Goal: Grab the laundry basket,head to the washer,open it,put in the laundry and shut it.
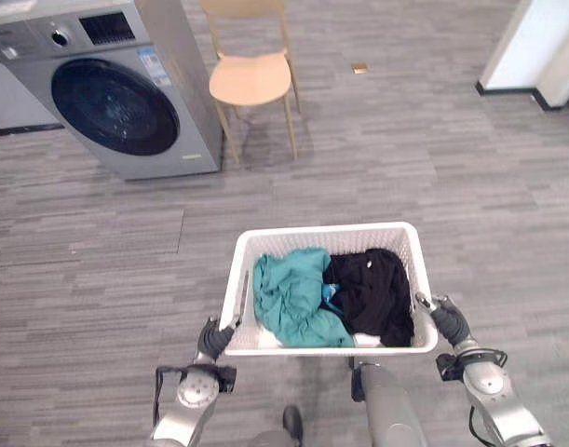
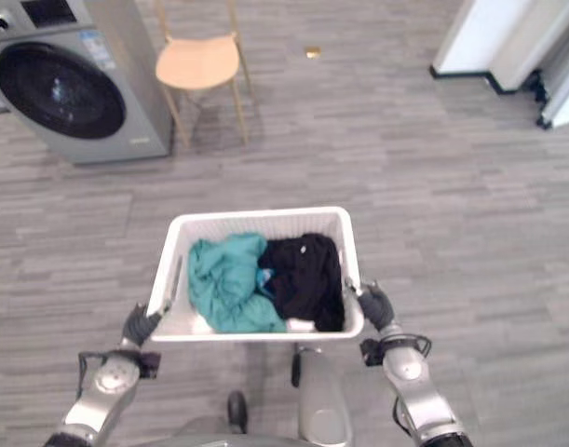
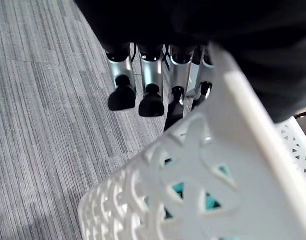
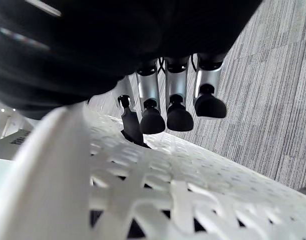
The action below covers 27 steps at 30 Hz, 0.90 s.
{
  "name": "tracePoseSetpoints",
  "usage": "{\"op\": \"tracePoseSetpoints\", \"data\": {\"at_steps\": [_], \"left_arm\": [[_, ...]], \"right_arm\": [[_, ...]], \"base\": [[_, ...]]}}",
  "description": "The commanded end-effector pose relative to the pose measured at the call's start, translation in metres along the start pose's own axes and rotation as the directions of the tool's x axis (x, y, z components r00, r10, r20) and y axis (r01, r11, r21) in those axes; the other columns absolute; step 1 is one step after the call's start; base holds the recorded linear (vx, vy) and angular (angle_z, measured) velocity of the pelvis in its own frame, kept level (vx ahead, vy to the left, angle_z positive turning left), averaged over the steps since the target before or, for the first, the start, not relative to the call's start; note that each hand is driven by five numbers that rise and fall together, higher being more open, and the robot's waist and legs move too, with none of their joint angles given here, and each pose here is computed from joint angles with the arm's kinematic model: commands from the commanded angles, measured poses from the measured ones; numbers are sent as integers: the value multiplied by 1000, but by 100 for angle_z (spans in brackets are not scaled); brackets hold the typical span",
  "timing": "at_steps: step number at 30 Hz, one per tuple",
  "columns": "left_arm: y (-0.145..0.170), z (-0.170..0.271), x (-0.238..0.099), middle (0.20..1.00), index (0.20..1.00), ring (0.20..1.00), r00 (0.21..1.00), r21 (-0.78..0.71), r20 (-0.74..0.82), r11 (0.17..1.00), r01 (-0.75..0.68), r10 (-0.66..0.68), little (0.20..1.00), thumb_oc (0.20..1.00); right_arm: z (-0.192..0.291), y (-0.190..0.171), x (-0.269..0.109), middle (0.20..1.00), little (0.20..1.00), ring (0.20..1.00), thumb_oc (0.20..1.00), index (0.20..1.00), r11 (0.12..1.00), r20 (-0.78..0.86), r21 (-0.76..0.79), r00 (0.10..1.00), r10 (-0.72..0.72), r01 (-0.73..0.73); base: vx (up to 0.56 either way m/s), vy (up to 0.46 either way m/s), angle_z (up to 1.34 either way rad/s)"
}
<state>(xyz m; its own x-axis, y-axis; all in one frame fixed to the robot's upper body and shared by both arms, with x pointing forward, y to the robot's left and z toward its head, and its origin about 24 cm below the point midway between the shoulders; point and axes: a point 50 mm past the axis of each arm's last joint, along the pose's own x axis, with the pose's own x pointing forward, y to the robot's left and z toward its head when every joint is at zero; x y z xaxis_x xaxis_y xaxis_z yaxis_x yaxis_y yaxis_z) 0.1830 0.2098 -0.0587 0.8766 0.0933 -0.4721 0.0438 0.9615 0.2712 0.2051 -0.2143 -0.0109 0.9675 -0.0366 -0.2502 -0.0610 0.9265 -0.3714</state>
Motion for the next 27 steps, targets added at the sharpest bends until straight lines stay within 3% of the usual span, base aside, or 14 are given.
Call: {"op": "tracePoseSetpoints", "data": {"at_steps": [1, 11, 27], "left_arm": [[-8, 65, 4, 200, 200, 200, 946, -94, 319, 992, 89, -55, 200, 200], [-10, 65, 4, 200, 200, 200, 950, -89, 306, 991, 96, -64, 200, 200], [4, 70, 5, 200, 200, 200, 944, -31, 327, 998, 57, -43, 200, 200]], "right_arm": [[31, -18, 12, 200, 200, 200, 200, 200, 997, 168, 40, 983, -70, 64], [26, -31, 9, 200, 200, 200, 200, 200, 994, 142, 15, 984, -105, 104], [38, -7, 19, 200, 200, 200, 200, 200, 999, 183, 29, 982, -37, 32]], "base": [[593, -345, 166], [287, -18, 42], [407, 263, -25]]}}
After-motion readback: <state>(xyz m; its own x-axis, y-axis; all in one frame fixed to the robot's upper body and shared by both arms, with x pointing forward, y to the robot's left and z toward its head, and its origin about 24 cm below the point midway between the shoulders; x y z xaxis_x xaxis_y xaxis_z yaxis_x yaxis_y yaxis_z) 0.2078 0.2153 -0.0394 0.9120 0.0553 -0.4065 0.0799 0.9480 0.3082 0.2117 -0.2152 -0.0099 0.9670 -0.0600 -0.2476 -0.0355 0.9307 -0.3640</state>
